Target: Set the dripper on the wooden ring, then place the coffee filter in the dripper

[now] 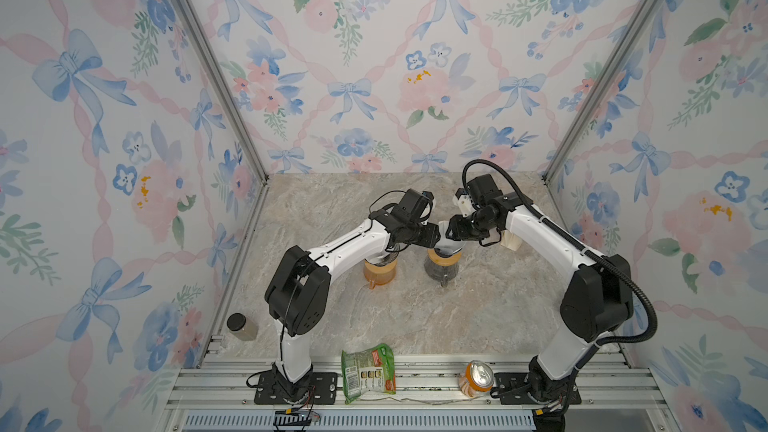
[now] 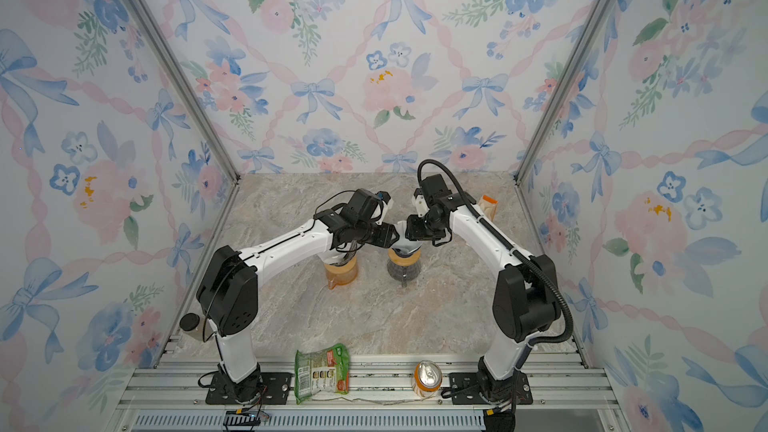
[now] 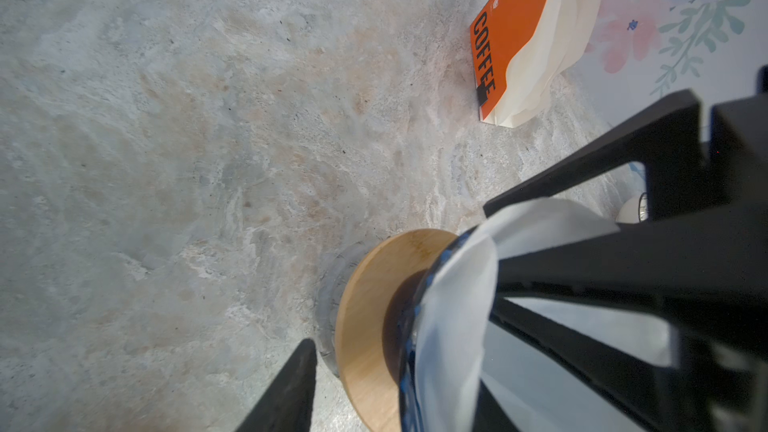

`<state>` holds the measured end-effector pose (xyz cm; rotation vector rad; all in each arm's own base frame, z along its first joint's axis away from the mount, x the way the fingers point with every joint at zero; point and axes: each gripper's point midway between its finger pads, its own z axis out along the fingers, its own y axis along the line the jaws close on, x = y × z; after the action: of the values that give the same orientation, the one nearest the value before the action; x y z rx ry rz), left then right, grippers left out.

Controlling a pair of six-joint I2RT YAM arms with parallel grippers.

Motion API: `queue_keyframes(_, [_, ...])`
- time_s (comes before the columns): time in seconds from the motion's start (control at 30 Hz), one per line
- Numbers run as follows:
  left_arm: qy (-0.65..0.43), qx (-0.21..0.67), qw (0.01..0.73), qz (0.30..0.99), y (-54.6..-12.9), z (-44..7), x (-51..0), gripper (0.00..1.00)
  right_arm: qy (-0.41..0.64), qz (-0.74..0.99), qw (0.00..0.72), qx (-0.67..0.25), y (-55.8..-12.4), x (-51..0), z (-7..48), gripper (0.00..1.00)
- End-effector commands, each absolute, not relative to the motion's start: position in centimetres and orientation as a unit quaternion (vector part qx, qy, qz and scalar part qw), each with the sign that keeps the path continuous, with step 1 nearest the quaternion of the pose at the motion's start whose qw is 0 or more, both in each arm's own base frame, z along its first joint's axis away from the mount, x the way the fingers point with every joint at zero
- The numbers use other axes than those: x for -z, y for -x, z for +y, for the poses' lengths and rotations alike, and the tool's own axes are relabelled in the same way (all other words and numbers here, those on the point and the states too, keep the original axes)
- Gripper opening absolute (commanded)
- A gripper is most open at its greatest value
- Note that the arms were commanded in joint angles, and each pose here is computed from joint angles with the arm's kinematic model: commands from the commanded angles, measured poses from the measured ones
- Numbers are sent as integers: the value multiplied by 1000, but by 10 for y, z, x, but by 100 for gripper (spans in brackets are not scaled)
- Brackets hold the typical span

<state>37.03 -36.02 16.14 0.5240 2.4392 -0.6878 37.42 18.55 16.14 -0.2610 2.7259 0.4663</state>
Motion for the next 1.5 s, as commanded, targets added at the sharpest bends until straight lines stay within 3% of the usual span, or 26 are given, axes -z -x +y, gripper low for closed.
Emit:
queue_keyframes(0.0, [-204,253,285,902,-373,-363,-174,53,99,956,215,-171,-368,-191,178,50])
queue_keyframes(0.5, [-190,242,340,889,-377,-349,-219,75,94,946,275,-144,-364,-222,158,53])
queue_keyframes(0.73, [-184,247,383,871,-376,-340,-261,88,90,942,304,-111,-362,-239,141,64])
queue_keyframes(0.93, [-166,214,438,857,-374,-314,-296,96,72,921,368,-105,-362,-262,124,80])
queue_keyframes(0.97, [-162,202,450,855,-374,-307,-302,98,73,915,381,-111,-361,-267,123,83])
queue_keyframes(1.03, [-143,167,474,852,-376,-287,-309,98,66,903,407,-117,-359,-275,117,98])
queue_keyframes(1.2, [-72,71,511,853,-375,-219,-306,98,26,858,492,-145,-353,-296,94,97])
queue_keyframes(1.47, [31,5,560,828,-363,-101,-281,98,-88,822,555,-92,-345,-289,19,97])
